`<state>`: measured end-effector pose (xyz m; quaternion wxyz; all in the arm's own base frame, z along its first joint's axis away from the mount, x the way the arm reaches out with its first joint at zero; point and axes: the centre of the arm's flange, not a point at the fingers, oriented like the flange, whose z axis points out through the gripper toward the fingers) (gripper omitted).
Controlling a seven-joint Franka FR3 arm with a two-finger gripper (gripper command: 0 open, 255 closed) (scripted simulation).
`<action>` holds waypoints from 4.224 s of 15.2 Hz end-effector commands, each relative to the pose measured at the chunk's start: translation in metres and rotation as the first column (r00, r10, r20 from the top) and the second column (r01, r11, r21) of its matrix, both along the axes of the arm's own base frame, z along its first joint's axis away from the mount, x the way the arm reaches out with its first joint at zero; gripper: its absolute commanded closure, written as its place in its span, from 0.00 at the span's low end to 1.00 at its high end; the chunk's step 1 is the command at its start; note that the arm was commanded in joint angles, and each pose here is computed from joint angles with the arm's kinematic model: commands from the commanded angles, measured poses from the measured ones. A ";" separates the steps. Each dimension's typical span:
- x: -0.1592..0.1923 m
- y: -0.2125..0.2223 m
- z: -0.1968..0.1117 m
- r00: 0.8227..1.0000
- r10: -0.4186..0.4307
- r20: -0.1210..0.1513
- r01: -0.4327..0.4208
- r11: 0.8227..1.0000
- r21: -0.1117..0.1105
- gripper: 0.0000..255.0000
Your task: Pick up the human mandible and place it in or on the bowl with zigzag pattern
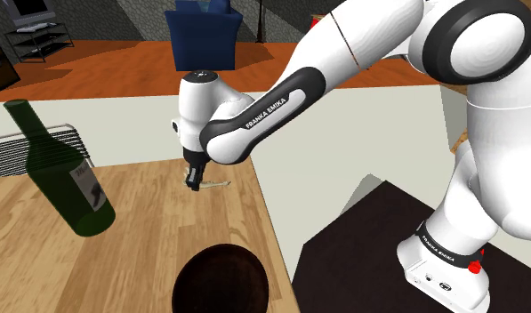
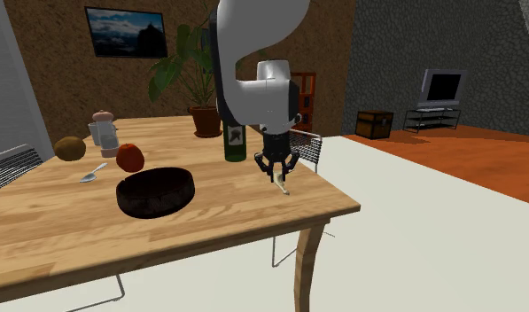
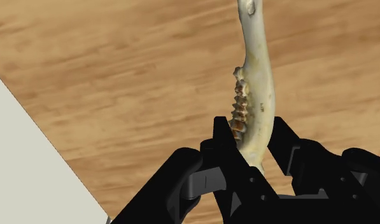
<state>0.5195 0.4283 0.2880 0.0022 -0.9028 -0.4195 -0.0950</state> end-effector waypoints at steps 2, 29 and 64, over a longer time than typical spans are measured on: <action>0.000 -0.003 -0.006 1.000 -0.004 -0.008 0.004 1.000 -0.009 1.00; 0.001 -0.003 0.110 1.000 -0.004 -0.008 0.004 1.000 -0.009 1.00; -0.343 0.128 0.148 1.000 -0.004 -0.008 0.004 1.000 -0.009 1.00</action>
